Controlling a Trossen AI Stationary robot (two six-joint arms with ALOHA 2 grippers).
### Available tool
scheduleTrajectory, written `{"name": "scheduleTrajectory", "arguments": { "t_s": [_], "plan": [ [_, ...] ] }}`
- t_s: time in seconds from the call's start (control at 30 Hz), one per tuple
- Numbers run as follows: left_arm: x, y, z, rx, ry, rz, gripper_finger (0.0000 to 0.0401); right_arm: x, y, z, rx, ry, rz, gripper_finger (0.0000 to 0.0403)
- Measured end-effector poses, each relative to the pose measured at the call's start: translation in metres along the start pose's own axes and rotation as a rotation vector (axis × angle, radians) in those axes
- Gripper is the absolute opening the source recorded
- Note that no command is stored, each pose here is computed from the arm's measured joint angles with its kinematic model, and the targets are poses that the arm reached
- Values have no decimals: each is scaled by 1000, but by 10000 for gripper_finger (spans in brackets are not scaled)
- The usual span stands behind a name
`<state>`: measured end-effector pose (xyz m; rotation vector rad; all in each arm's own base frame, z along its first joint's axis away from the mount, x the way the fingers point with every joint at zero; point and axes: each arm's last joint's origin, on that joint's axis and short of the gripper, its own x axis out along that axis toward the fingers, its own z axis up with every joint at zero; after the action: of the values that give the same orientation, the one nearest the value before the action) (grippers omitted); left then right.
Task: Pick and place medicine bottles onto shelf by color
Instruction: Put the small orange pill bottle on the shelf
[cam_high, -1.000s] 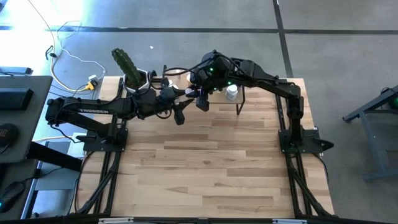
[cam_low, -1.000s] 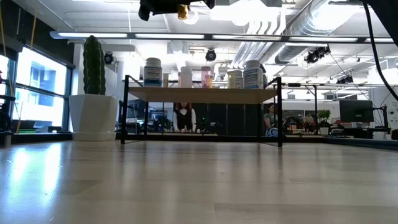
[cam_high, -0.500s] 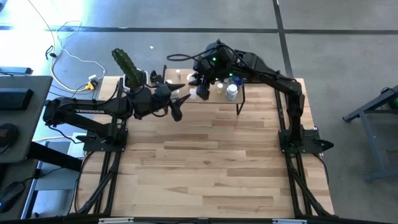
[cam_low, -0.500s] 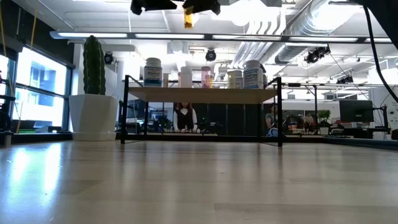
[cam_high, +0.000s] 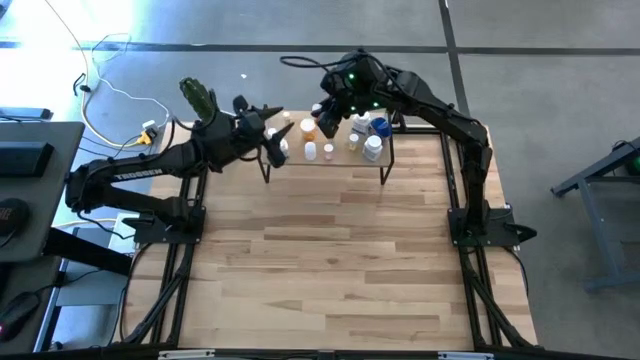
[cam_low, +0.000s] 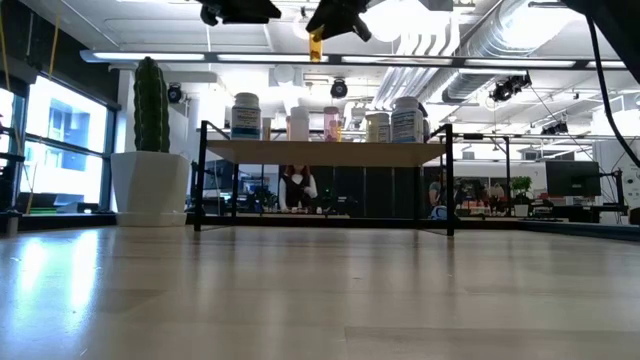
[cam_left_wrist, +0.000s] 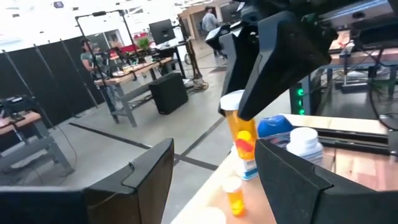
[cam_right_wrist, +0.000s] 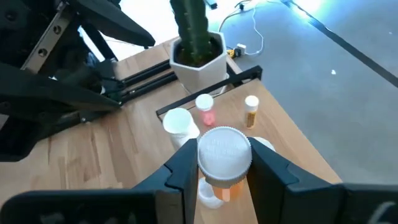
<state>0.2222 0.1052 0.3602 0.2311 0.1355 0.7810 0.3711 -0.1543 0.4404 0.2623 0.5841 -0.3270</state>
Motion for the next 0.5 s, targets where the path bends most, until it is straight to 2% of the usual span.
{"name": "scheduleTrajectory", "arguments": {
  "t_s": [0.23,0.5],
  "plan": [
    [7,19,-5,0,2,1,216,-7,-7,3,29,-30,-39,94],
    [10,30,-8,-2,8,16,216,-61,-4,15,-37,-180,-172,94]
  ]
}}
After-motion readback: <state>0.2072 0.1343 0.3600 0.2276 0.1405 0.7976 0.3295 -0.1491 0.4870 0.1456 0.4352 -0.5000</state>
